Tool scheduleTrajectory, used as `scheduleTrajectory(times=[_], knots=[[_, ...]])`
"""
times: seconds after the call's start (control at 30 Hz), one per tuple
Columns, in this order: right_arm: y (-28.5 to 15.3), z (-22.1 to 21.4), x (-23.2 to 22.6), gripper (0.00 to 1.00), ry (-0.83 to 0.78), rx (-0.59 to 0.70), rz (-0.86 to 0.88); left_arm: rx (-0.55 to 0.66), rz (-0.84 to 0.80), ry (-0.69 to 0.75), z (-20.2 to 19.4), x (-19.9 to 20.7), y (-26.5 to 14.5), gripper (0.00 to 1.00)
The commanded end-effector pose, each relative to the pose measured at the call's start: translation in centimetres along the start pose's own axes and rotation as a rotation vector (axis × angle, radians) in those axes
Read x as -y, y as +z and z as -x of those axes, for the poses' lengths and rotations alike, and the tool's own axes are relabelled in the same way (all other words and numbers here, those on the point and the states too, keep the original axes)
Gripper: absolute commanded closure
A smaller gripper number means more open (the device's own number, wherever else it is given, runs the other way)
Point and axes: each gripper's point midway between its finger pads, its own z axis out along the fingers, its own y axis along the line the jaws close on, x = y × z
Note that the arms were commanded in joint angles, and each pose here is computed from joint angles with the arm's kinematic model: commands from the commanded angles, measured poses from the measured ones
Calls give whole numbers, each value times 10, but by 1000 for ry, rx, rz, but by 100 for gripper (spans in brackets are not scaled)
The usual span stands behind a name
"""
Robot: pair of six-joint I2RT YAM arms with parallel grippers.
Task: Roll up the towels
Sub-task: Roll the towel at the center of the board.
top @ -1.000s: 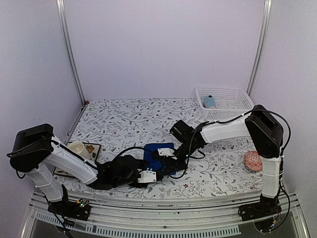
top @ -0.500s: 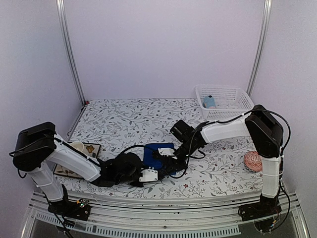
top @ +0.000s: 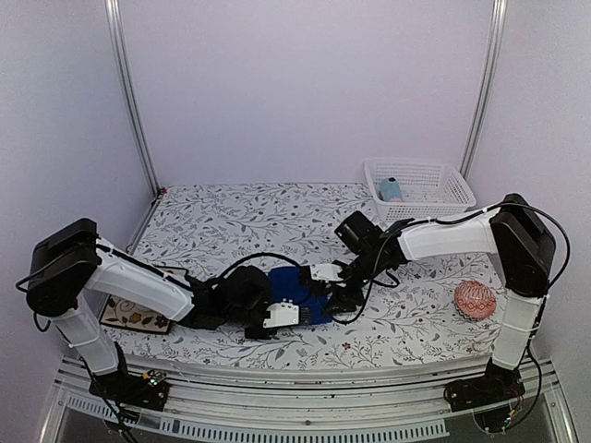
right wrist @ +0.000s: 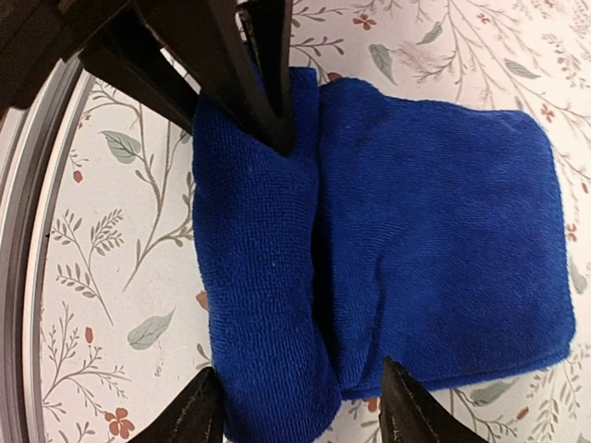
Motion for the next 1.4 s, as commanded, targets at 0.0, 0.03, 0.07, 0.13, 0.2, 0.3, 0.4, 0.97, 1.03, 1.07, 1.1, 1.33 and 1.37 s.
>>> scheduleTrajectory(times=[0.0,0.03,0.07,0.13,0.2,0.3,0.4,0.97,1.03,1.07,1.1,1.33,1.37], knots=[[-20,-1,8,41,-65,2,-110,-28,-182,-80,-8,20,4,100],[-21,-3,8,40,-77,-2,-127,-33,-208,-99,-8,20,4,100],[-23,-4,9,40,-86,-2,-146,-37,-232,-118,-9,21,5,100],[-27,-7,13,40,-105,-7,-192,-24,-274,-177,-5,16,7,100],[-32,-7,18,40,-137,-7,-244,-20,-323,-219,-4,17,9,100],[-38,-6,18,40,-188,9,-283,-17,-369,-274,-3,19,13,100],[-44,-3,15,40,-245,38,-313,-4,-419,-344,-2,17,13,100],[-34,13,-24,39,-477,122,-315,58,-659,-656,-5,19,11,100],[-28,13,-23,39,-484,114,-316,63,-678,-679,-6,21,12,100],[-25,14,-23,39,-492,112,-316,60,-682,-693,-8,21,13,100],[-22,14,-22,39,-496,109,-316,59,-692,-706,-10,22,13,100],[-3,9,-11,39,-515,73,-341,32,-770,-801,-24,23,22,99],[-1,9,-8,39,-519,68,-349,36,-779,-813,-24,22,23,99]])
